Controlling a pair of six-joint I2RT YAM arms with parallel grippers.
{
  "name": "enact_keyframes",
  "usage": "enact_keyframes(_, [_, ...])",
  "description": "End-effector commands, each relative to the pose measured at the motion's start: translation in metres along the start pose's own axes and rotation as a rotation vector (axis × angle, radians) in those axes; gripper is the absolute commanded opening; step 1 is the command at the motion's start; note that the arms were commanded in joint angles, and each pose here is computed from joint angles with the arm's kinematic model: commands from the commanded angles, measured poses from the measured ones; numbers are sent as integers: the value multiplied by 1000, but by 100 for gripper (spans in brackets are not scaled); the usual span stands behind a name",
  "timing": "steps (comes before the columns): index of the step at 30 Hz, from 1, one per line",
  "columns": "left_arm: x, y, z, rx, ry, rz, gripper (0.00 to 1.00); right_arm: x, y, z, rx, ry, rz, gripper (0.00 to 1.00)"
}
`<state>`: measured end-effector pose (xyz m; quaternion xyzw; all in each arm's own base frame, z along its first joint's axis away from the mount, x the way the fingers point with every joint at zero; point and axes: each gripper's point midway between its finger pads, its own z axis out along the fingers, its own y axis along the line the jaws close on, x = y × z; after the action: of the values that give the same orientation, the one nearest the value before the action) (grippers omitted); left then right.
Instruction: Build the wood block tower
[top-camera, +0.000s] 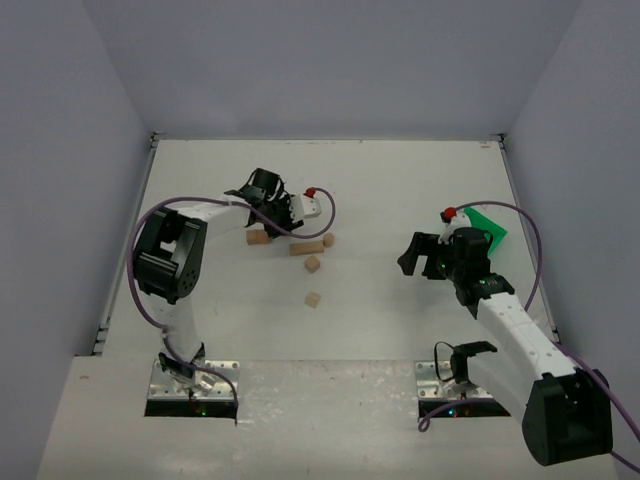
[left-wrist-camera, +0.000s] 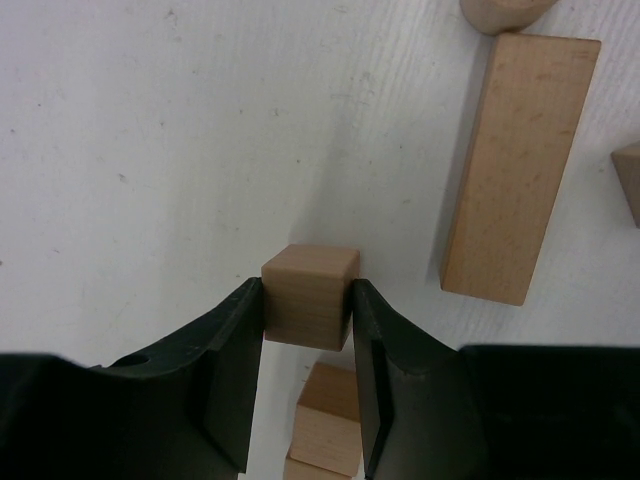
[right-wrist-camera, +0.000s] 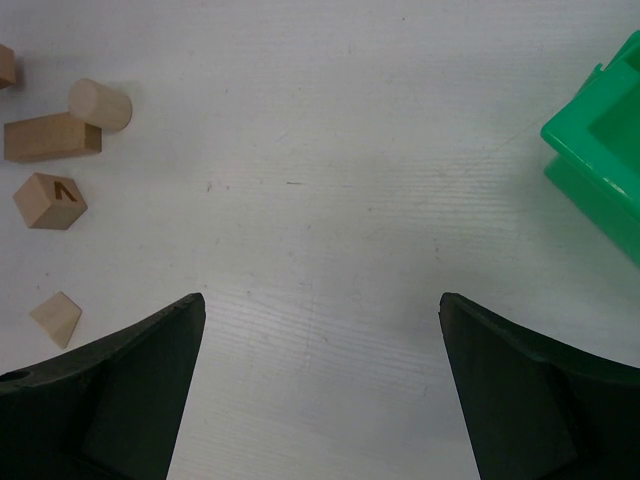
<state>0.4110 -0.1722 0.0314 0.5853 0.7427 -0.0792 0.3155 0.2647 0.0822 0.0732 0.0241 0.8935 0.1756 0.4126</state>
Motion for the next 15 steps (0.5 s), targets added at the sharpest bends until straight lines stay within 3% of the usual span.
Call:
enact_keyframes(1, [-11, 12, -20, -70, -45, 37, 20, -22, 6, -1, -12, -64, -5, 99])
enact_keyframes(15, [6, -1, -23, -56, -19, 64, 25, -19, 3, -1, 4, -48, -4, 99])
